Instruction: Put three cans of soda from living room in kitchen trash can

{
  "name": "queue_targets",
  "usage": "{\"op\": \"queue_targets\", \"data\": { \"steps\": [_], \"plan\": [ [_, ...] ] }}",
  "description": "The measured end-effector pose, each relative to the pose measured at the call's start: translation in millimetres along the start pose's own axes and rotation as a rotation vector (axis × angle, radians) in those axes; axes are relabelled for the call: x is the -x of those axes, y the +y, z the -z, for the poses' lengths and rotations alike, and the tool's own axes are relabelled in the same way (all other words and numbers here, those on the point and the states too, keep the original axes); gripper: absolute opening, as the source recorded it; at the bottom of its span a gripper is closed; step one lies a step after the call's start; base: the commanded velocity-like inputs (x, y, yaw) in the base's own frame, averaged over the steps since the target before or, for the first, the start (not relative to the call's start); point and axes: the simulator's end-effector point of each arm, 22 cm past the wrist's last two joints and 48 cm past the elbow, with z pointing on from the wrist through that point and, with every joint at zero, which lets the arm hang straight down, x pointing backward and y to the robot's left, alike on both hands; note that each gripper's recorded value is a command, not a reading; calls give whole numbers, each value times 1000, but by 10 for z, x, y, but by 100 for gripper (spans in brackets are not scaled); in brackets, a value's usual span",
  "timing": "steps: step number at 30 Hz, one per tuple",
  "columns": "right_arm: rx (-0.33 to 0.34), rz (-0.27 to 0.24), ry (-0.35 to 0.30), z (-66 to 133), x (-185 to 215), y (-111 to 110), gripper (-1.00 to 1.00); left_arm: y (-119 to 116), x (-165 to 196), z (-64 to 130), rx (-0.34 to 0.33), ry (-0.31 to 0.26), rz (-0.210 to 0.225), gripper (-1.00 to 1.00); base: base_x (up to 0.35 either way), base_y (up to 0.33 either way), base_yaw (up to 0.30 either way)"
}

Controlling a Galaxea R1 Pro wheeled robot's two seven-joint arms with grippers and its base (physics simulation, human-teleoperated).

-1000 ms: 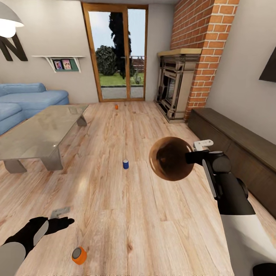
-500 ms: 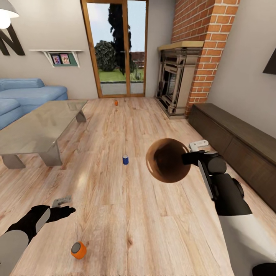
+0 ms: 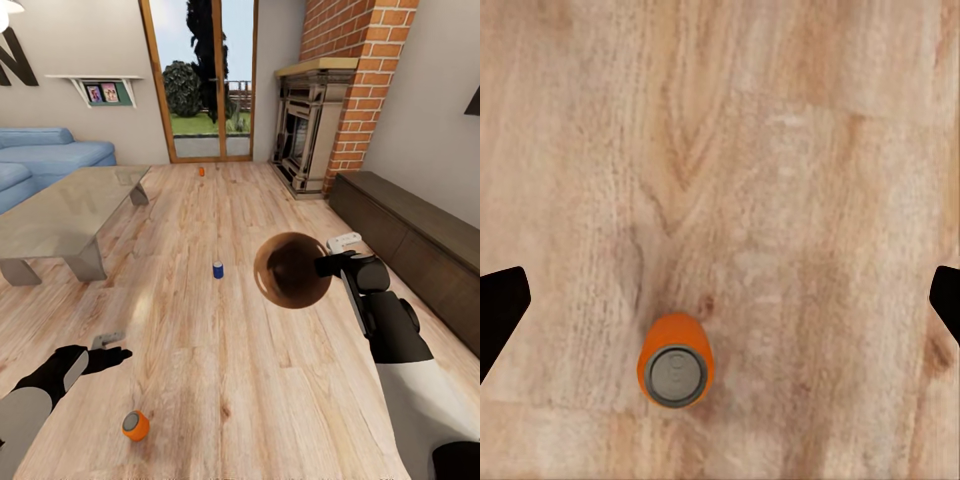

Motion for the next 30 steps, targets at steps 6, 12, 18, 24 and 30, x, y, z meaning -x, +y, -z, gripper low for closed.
{"op": "queue_targets", "data": {
  "steps": [6, 12, 18, 24, 30],
  "plan": [
    [-10, 8, 7, -93, -147, 26, -100, 34, -120, -141, 4, 9, 0, 100, 0, 0, 0],
    [-6, 8, 16, -188, -311, 79, -100, 71, -238, -282, 7, 17, 1, 100, 0, 0, 0],
    [-5, 11, 28, -286, -494, 119, -100, 95, -362, -422, 3, 25, 5, 100, 0, 0, 0],
    [-7, 13, 39, -382, -672, 147, -100, 117, -490, -563, -1, 34, 7, 100, 0, 0, 0],
    [-1, 13, 52, -482, -858, 213, -100, 149, -615, -702, -2, 42, 10, 100, 0, 0, 0]
  ]
}}
